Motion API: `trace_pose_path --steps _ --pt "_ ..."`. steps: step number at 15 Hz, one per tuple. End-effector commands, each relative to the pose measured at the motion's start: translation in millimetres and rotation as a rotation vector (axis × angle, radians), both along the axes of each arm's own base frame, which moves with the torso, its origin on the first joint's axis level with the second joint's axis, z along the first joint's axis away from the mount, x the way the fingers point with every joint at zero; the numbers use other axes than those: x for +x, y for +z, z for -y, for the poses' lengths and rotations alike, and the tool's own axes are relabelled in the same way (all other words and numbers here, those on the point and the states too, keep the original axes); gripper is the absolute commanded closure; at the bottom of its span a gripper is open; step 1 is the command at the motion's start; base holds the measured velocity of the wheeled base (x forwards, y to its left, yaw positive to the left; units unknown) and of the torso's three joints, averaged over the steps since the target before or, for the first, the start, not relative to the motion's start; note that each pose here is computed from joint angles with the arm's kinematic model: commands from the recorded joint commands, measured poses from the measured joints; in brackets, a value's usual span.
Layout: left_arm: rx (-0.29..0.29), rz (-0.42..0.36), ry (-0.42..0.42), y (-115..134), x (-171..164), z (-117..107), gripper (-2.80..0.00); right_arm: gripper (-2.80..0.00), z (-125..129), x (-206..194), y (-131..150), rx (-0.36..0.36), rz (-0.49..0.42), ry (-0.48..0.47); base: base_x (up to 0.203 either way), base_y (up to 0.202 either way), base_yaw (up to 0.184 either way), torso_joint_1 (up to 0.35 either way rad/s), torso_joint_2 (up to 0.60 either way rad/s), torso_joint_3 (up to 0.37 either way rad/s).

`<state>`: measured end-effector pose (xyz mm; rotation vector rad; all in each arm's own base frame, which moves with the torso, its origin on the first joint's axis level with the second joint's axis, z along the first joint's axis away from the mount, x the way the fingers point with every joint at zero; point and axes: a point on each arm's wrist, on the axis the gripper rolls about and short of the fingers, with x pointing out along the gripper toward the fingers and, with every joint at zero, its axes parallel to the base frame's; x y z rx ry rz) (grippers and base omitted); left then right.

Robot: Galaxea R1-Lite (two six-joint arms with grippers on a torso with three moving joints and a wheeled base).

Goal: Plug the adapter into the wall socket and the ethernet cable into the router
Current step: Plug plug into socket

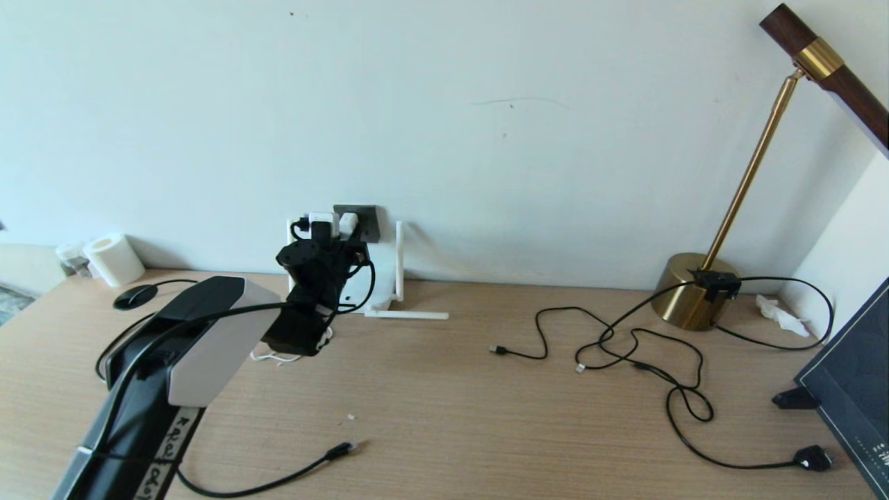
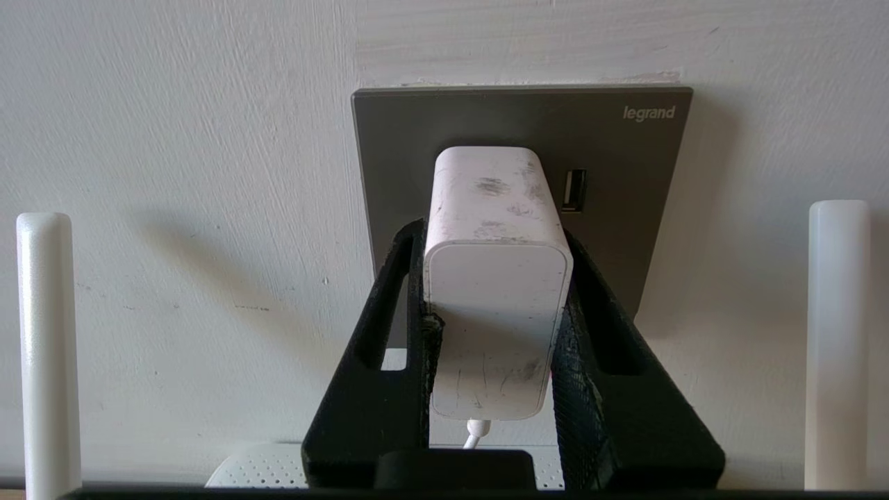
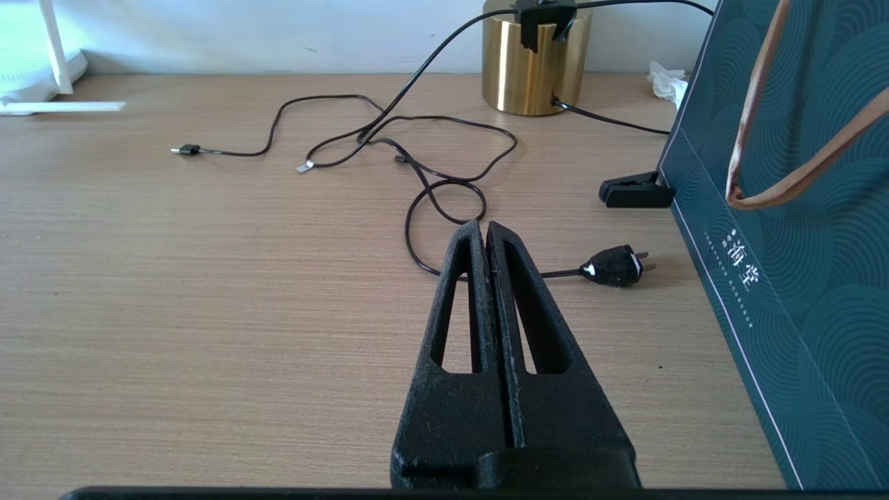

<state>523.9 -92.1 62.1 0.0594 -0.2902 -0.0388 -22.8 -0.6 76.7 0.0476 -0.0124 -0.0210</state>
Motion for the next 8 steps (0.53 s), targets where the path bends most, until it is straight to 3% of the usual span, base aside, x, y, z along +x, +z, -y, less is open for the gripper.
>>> trace_pose_path --steps 1,7,8 --pt "-0.002 0.003 0.006 -1.6 0.2 -0.1 0.00 0.00 0.0 0.1 0.1 0.000 -0.001 0.000 0.000 0.000 0.000 0.000 0.00 0.000" --pt "-0.002 0.000 0.005 -3.2 0.0 1.5 0.00 0.00 0.0 0.1 0.1 0.000 -0.001 0.000 0.000 0.000 0.000 0.000 0.00 0.000" --pt "-0.002 0.000 0.005 -3.9 0.1 1.5 -2.80 0.00 0.0 0.1 0.1 0.000 -0.001 0.000 0.000 0.000 0.000 0.000 0.00 0.000"
